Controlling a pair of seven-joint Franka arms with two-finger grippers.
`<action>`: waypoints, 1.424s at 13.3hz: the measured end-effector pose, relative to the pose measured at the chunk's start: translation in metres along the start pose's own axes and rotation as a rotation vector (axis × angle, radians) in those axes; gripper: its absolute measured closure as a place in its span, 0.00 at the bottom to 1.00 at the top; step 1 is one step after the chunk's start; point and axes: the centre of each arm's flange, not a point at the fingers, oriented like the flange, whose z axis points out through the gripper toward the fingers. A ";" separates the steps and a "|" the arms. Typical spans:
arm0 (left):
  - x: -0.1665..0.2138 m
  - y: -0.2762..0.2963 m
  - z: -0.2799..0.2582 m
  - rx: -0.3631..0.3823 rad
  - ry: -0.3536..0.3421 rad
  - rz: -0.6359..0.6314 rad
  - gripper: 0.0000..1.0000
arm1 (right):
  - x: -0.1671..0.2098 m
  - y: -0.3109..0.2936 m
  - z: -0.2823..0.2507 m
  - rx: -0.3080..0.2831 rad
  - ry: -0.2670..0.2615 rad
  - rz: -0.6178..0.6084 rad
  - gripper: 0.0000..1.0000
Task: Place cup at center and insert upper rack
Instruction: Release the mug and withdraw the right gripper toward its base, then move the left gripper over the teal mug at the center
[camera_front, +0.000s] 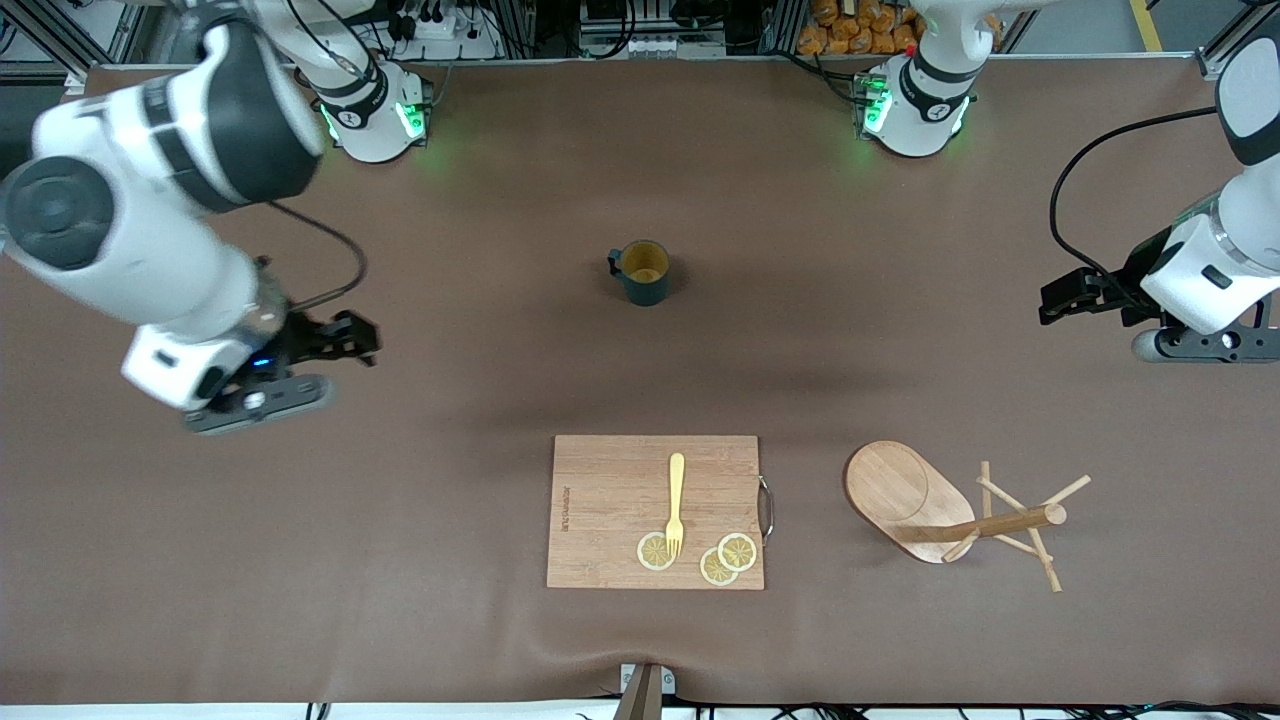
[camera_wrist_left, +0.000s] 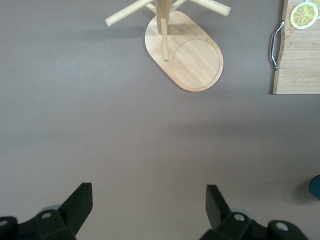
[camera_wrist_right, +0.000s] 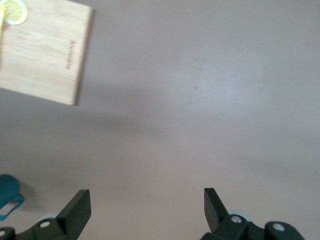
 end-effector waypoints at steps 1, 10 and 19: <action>0.000 0.001 0.000 0.000 0.001 0.001 0.00 | -0.001 0.022 0.000 0.001 0.001 0.030 0.00; -0.008 0.067 -0.007 -0.007 0.014 -0.114 0.00 | -0.022 0.166 -0.029 -0.002 0.062 0.137 0.00; -0.030 0.152 -0.010 -0.056 -0.005 -0.333 0.00 | -0.030 0.135 -0.062 -0.029 0.100 0.104 0.00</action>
